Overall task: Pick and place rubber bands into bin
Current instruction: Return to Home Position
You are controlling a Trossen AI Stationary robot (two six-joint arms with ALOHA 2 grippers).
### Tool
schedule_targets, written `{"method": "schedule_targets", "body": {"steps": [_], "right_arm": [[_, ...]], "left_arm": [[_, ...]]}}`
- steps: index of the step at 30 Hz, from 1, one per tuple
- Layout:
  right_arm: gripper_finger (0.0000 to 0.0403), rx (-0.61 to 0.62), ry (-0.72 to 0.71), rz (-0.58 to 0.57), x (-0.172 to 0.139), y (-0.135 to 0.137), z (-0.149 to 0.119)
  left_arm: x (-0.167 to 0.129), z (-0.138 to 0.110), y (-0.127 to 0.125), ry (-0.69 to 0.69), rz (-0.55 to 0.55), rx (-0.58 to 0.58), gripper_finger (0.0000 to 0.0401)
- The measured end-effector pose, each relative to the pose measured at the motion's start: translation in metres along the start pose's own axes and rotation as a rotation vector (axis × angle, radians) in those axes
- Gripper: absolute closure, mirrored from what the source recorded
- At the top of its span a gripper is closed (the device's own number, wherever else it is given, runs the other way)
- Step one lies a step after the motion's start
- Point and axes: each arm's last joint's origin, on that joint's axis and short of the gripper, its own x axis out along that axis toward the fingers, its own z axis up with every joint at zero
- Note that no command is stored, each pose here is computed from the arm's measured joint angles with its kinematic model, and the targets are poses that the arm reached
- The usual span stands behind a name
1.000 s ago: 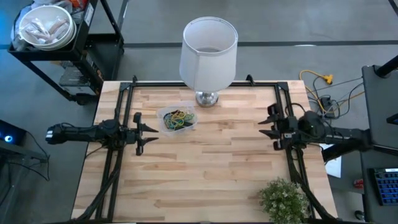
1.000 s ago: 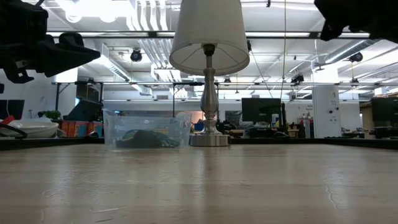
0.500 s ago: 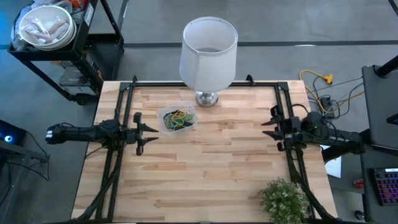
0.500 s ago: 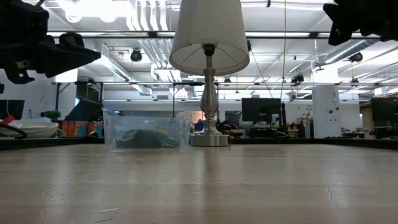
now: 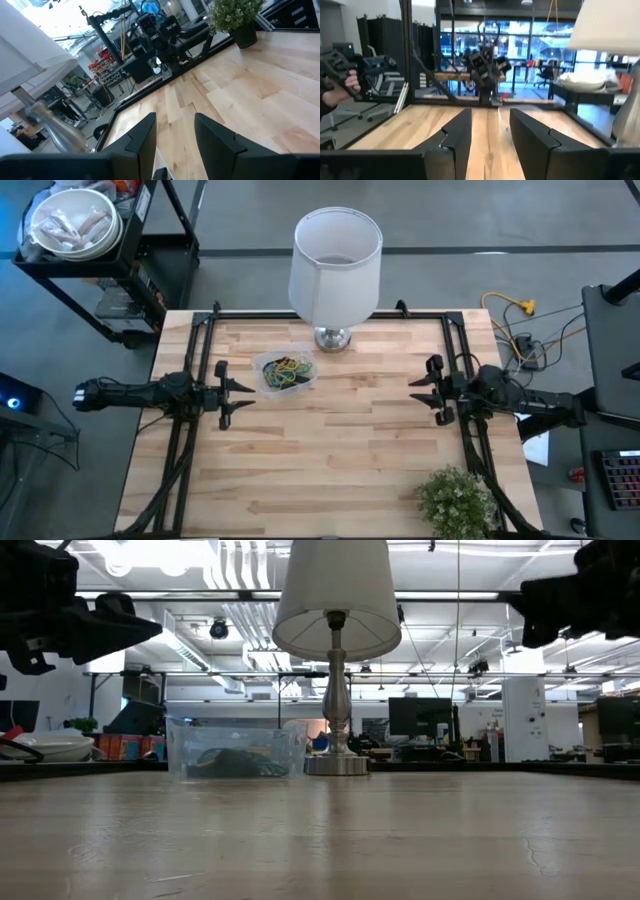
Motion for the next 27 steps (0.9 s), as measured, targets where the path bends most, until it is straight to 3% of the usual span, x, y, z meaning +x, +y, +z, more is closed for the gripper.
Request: {"method": "schedule_targets", "body": {"steps": [19,27], "right_arm": [[0.0275,-0.053,0.066,0.022,0.002,0.012,-0.009],[0.0275,0.03,0.124,-0.161,0.001,0.006,-0.015]], "left_arm": [[0.0,0.0,0.0,0.001,-0.001,0.0,0.0283],[0.0,0.0,0.0,0.001,-0.001,0.0,0.0283]]}}
